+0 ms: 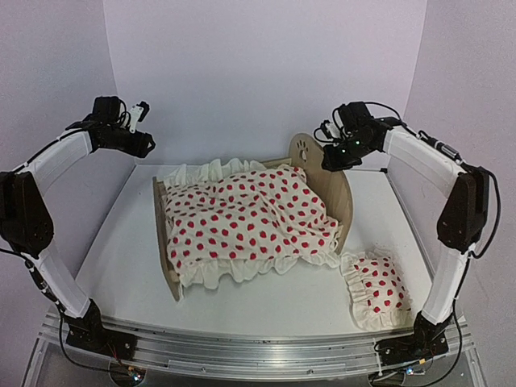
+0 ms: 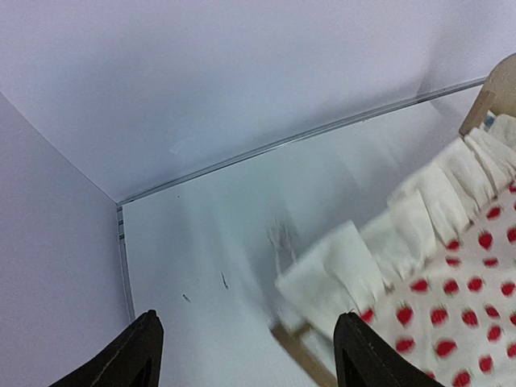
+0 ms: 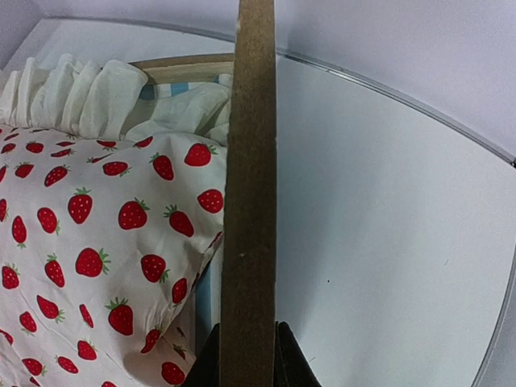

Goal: Set up the pet bed

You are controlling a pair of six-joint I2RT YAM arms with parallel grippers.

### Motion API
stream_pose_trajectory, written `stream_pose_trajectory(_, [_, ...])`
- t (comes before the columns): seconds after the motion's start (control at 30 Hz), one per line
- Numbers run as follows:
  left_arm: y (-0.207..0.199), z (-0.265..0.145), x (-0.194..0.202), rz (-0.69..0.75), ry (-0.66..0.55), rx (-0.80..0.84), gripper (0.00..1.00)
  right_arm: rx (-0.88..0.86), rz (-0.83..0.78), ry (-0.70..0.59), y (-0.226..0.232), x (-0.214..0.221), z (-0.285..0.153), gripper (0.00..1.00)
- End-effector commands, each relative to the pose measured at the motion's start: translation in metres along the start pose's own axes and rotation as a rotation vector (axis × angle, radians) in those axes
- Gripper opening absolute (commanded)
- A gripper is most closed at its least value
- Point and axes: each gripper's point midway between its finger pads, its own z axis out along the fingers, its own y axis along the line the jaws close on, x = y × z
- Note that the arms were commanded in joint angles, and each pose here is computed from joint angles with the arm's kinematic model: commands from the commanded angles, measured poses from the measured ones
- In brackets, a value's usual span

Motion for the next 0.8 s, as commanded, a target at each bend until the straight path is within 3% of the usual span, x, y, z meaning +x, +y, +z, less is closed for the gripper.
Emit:
stream_pose_trajectory(0.0, [-0.001, -0.007, -0.017, 0.006, -0.044, 0.021, 0.73, -0.279, -0.321, 0.102, 0.042, 0.048, -0.022, 0.06])
stream_pose_trajectory(0.13, [-0.02, -0.001, -0.015, 0.056, -0.047, 0.129, 0.71, -0.274, -0.407, 0.038, 0.043, 0.006, 0.016, 0.05])
stream_pose_trajectory(0.27, [-0.041, 0.007, -0.004, 0.108, -0.024, 0.241, 0.71, -0.328, -0.459, -0.242, 0.065, -0.085, 0.055, 0.11])
stream_pose_trajectory(0.33, [-0.053, 0.011, 0.002, 0.149, -0.007, 0.28, 0.7, -0.379, -0.464, -0.406, 0.081, -0.122, 0.064, 0.25])
stream_pose_trajectory(0.4, [-0.065, 0.017, 0.012, 0.185, 0.02, 0.298, 0.71, -0.374, -0.421, -0.521, 0.088, -0.144, 0.068, 0.54])
stream_pose_trajectory(0.43, [-0.068, 0.022, 0.019, 0.187, 0.044, 0.297, 0.71, -0.358, -0.392, -0.544, 0.087, -0.148, 0.069, 0.67])
stream_pose_trajectory(0.5, [-0.062, 0.032, 0.029, 0.161, 0.085, 0.265, 0.71, -0.272, -0.305, -0.543, 0.071, -0.149, 0.068, 0.83])
stream_pose_trajectory(0.63, [-0.024, 0.058, 0.05, 0.092, 0.182, 0.163, 0.66, -0.048, -0.143, -0.56, 0.026, -0.152, 0.016, 0.97])
stream_pose_trajectory(0.77, [0.0, 0.078, 0.078, 0.056, 0.274, 0.137, 0.62, 0.129, -0.002, -0.554, -0.015, -0.118, -0.046, 0.98])
